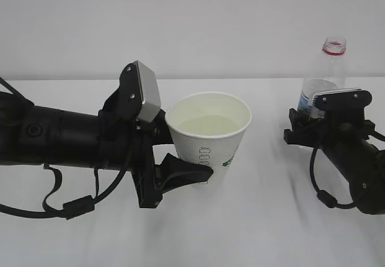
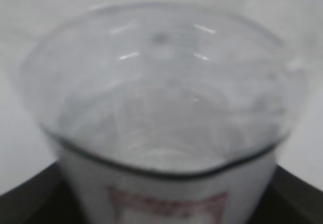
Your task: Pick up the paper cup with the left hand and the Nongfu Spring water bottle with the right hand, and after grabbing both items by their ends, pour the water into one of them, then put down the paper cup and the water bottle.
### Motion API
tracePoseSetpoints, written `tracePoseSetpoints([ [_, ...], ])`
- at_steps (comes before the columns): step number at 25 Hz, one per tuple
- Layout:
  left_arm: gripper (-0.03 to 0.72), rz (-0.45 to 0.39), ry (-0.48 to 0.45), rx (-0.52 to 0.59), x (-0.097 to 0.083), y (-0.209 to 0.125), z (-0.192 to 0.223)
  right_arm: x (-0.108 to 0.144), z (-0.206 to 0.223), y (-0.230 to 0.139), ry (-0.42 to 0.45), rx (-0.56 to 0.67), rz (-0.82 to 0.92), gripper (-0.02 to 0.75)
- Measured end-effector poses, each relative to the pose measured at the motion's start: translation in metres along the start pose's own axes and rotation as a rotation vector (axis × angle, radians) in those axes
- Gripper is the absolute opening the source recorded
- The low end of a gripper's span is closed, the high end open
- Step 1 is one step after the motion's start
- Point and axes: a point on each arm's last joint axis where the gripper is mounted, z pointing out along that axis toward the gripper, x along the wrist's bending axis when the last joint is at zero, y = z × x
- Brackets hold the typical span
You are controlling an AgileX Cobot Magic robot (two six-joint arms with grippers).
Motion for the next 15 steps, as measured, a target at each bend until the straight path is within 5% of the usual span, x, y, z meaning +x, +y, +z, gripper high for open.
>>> tracePoseSetpoints([
  [4, 0.489, 0.0, 0.0, 0.0, 0.0, 0.0, 0.0, 0.0, 0.0, 0.001, -0.002, -0.014, 0.0, 0.661],
  [15, 0.489, -0.004, 0.003, -0.002, 0.0, 0.0, 0.0, -0.002, -0.006, 0.011, -0.001, -0.038, 0.003, 0.663],
])
